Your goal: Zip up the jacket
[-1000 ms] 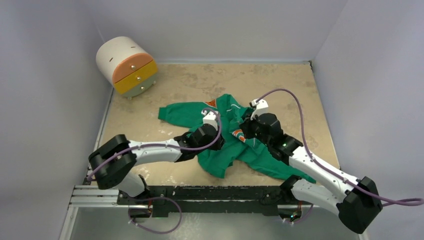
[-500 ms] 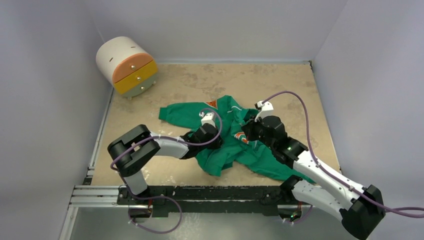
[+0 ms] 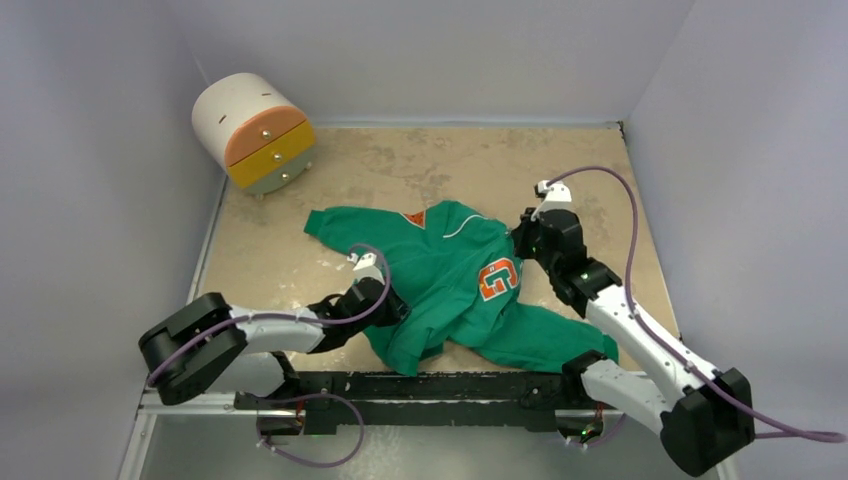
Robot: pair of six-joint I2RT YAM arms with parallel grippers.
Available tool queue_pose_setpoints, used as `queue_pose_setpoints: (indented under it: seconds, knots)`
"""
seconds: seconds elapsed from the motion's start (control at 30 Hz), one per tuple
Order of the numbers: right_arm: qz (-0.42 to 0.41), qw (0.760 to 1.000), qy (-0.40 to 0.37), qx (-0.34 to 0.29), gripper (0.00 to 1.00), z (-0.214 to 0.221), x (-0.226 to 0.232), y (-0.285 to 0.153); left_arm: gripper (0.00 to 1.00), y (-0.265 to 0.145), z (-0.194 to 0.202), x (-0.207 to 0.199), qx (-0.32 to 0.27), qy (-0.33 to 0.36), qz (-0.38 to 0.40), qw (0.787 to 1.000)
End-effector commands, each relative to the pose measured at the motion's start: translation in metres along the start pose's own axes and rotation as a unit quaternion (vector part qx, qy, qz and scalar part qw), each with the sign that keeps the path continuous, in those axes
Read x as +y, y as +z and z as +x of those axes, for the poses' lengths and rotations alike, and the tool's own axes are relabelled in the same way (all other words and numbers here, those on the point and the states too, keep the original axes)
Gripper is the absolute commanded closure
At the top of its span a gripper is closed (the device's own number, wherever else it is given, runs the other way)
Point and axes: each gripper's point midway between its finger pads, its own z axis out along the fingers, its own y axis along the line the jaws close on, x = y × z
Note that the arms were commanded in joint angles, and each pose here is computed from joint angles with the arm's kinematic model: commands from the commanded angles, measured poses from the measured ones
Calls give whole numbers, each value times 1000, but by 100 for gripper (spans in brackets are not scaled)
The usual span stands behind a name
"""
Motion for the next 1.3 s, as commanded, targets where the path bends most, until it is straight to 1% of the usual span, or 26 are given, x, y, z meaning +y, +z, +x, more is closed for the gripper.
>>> queue_pose_setpoints:
  seconds: [0.0, 0.23, 0.3, 0.4, 0.5, 0.53, 0.67, 0.8, 0.9, 0.93, 0.97, 1.1, 1.13, 1.17, 1.2, 1.23, 1.27]
  knots:
    - [14, 998, 0, -62, 100, -54, -8, 14, 96, -13, 8, 39, -6, -13, -57, 998]
    - [49, 995, 32, -85, 100, -87, -47, 33, 96, -16, 10, 47, -13, -18, -57, 998]
    - [38, 995, 33, -89, 100, -95, -43, 39, 96, -14, 10, 43, -11, -18, -50, 999]
    - [13, 996, 34, -83, 100, -101, -32, 51, 96, -9, 3, 22, -10, -9, -23, 1000]
    - [2, 996, 33, -84, 100, -108, -27, 65, 95, -11, -18, -9, -26, 3, 9, 1000]
    - [1, 997, 30, -75, 100, -106, -27, 73, 94, -14, -27, -17, -34, 7, 13, 999]
    - [-13, 997, 26, -76, 100, -124, -18, 93, 92, -29, -72, -45, -66, 2, 36, 997]
    - [-14, 997, 19, -77, 100, -142, -14, 115, 90, -45, -110, -64, -97, 10, 40, 994]
    - [-11, 997, 15, -70, 100, -151, -14, 136, 87, -57, -134, -80, -123, 17, 49, 991]
    - [-9, 998, 14, -67, 100, -154, -15, 143, 86, -61, -138, -81, -123, 21, 43, 991]
    - [-8, 998, 13, -62, 100, -153, -15, 150, 83, -64, -143, -84, -126, 27, 43, 991]
    - [-51, 998, 13, -39, 100, -143, -1, 171, 78, -84, -164, -98, -144, 47, 40, 988]
    - [-56, 998, 14, -39, 95, -142, 1, 171, 77, -89, -169, -100, -150, 51, 38, 987]
    - [-55, 998, 15, -41, 84, -142, 1, 169, 75, -96, -174, -100, -157, 54, 35, 985]
    - [-53, 997, 15, -47, 71, -144, 0, 166, 73, -102, -178, -100, -164, 57, 32, 984]
    - [-47, 997, 16, -54, 63, -146, -2, 161, 69, -108, -183, -101, -173, 59, 30, 983]
    - [-43, 997, 16, -56, 58, -146, -4, 157, 66, -115, -187, -101, -180, 63, 28, 981]
